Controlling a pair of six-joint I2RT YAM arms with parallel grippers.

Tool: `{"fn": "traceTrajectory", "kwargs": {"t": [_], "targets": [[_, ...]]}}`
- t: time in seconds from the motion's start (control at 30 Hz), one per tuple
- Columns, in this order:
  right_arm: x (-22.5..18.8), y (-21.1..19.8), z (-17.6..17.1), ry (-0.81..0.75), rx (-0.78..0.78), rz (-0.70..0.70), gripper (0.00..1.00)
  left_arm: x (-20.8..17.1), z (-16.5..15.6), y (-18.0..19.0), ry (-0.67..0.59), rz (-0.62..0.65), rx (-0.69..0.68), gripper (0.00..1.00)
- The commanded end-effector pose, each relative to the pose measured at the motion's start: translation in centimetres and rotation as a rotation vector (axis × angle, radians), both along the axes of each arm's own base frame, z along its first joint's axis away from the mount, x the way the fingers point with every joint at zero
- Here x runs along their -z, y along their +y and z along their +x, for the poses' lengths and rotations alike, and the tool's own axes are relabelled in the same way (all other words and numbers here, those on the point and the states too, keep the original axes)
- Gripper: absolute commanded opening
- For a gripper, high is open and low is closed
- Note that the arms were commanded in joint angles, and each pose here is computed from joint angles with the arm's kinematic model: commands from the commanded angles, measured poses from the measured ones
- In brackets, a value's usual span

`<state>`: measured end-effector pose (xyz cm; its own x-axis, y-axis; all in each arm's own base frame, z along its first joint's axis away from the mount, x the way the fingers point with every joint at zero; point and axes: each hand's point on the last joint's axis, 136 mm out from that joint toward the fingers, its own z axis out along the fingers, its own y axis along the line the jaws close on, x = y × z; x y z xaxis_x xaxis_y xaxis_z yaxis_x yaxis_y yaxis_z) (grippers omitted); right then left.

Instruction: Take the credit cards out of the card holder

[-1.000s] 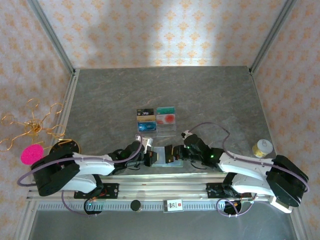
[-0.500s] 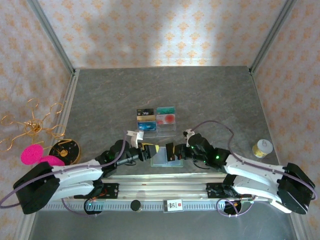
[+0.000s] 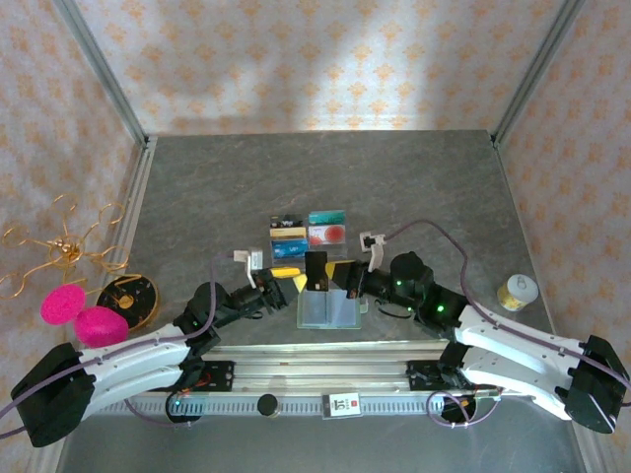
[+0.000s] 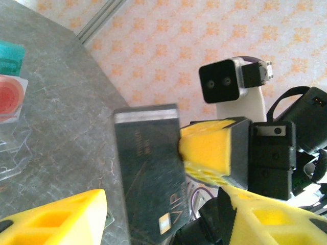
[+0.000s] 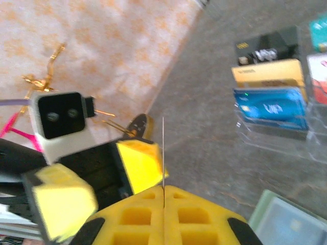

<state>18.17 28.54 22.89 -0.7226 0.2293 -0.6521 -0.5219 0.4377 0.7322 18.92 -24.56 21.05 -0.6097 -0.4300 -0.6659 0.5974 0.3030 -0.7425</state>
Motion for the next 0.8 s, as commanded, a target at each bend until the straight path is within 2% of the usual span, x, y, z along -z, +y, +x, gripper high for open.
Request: {"fn": "traceTrajectory", "kwargs": {"t": [0.0,0.17,0.3,0.5,0.6,0.63,0.67,0.73,0.77], "targets": [[-4.2,0.7,-0.2,-0.083,-0.034,0.106,0.0,-1.8,-0.1,0.3,-0.053,-0.047,-0.002,0.58],[-4.9,1.2,-0.5,-0.094,-0.05,0.146,0.0,-2.3,-0.6,0.1,-0.066,-0.072,0.031,0.59],[-4.9,2.0,-0.2,-0.096,-0.056,0.145,0.0,-2.9,-1.0,-0.1,-0.081,-0.106,0.061,0.52],[-2.7,2.2,1.0,-0.059,-0.003,0.089,0.0,-3.6,-1.3,-0.2,-0.098,-0.121,0.076,0.24],[-2.4,2.4,0.9,-0.05,-0.01,0.078,0.0,-3.0,-0.7,-0.2,-0.088,-0.074,0.049,0.09],[-2.1,2.4,1.0,-0.044,-0.008,0.066,0.0,-3.0,-0.6,-0.2,-0.088,-0.065,0.043,0.0],[-2.0,2.3,1.1,-0.04,0.001,0.056,0.03,-2.8,-0.4,-0.3,-0.081,-0.047,0.041,0.0],[-1.8,1.4,1.8,-0.044,0.061,0.015,0.21,-3.5,0.2,-0.3,-0.085,-0.014,0.026,0.0],[-1.8,0.7,2.1,-0.049,0.092,-0.006,0.25,-3.7,0.5,-0.3,-0.085,0.017,0.015,0.0]]}}
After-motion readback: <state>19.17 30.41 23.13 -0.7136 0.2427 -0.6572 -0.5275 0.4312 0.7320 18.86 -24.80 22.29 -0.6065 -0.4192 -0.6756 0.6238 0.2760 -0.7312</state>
